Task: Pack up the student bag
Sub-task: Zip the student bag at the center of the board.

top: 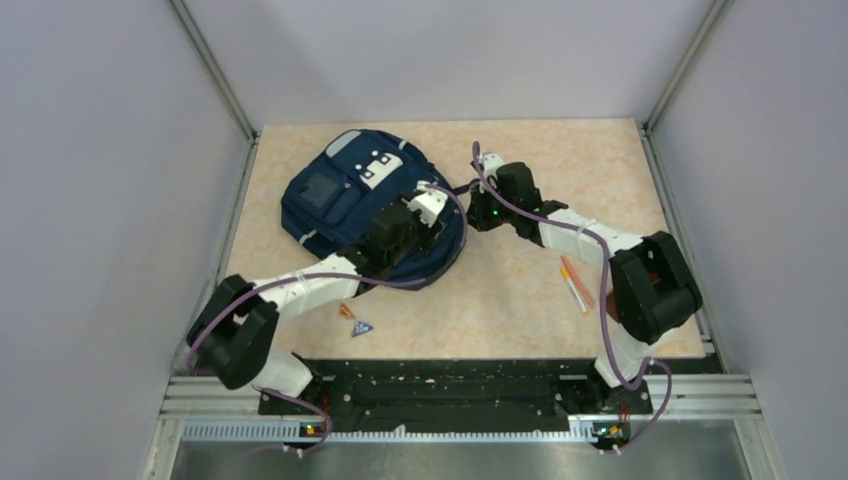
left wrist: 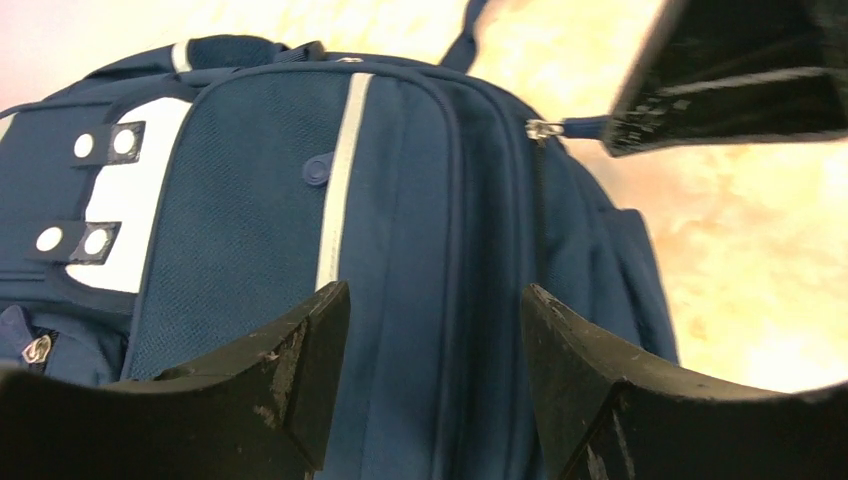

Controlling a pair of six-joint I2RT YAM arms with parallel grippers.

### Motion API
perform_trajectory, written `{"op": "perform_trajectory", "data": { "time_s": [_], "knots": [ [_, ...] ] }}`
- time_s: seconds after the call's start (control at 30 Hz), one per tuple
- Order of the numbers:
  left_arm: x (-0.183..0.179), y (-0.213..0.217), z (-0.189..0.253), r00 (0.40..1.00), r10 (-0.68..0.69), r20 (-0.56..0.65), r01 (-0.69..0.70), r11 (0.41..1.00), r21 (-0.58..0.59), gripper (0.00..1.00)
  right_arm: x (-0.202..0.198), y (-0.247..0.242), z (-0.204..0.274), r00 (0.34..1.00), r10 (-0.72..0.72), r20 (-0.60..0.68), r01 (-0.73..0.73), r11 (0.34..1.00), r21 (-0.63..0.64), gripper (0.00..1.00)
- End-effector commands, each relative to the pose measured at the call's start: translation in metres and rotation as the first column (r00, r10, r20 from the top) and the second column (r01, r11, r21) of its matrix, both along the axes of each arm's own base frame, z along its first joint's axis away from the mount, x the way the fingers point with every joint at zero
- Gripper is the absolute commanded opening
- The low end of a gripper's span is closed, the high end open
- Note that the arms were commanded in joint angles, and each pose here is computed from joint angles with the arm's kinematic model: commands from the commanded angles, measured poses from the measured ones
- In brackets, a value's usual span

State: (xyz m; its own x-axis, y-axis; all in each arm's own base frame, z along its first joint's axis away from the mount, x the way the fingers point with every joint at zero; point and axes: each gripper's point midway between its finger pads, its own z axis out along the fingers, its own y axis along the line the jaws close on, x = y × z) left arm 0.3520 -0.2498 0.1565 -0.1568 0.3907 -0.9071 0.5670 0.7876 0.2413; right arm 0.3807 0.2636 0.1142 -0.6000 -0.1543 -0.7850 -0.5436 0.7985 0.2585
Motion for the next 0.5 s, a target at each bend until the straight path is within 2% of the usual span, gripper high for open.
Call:
{"op": "perform_trajectory", "data": {
  "time_s": [0.0, 0.33, 0.37, 0.4, 0.43, 0.47],
  "knots": [
    [0.041, 0.002, 0.042, 0.973, 0.163, 0.162, -0.151, 0.985, -0.082, 0.69, -0.002, -0.002, 0.026, 0.999, -0.005, 0.053, 0.003, 0.999, 0.038, 0.00],
    [0.065, 0.003, 0.017, 0.959, 0.241, 0.146, -0.243, 0.970, -0.002, 0.68, -0.004, -0.004, 0.024, 0.999, -0.011, 0.048, 0.009, 0.999, 0.037, 0.00],
    [0.065, 0.002, 0.014, 0.962, 0.230, 0.144, -0.234, 0.972, 0.011, 0.63, -0.003, -0.005, 0.025, 0.999, -0.020, 0.051, 0.018, 0.999, 0.034, 0.00],
    [0.064, 0.001, 0.010, 0.965, 0.219, 0.141, -0.225, 0.974, 0.024, 0.54, -0.002, -0.006, 0.024, 0.998, -0.029, 0.052, 0.027, 0.999, 0.030, 0.00],
    [0.064, 0.001, 0.007, 0.967, 0.213, 0.136, -0.220, 0.975, 0.035, 0.37, 0.000, -0.008, 0.025, 0.998, -0.040, 0.056, 0.038, 0.999, 0.027, 0.00],
    [0.063, 0.001, 0.004, 0.969, 0.210, 0.130, -0.217, 0.975, 0.046, 0.27, 0.001, -0.009, 0.024, 0.997, -0.053, 0.056, 0.052, 0.998, 0.022, 0.00]
  ]
}}
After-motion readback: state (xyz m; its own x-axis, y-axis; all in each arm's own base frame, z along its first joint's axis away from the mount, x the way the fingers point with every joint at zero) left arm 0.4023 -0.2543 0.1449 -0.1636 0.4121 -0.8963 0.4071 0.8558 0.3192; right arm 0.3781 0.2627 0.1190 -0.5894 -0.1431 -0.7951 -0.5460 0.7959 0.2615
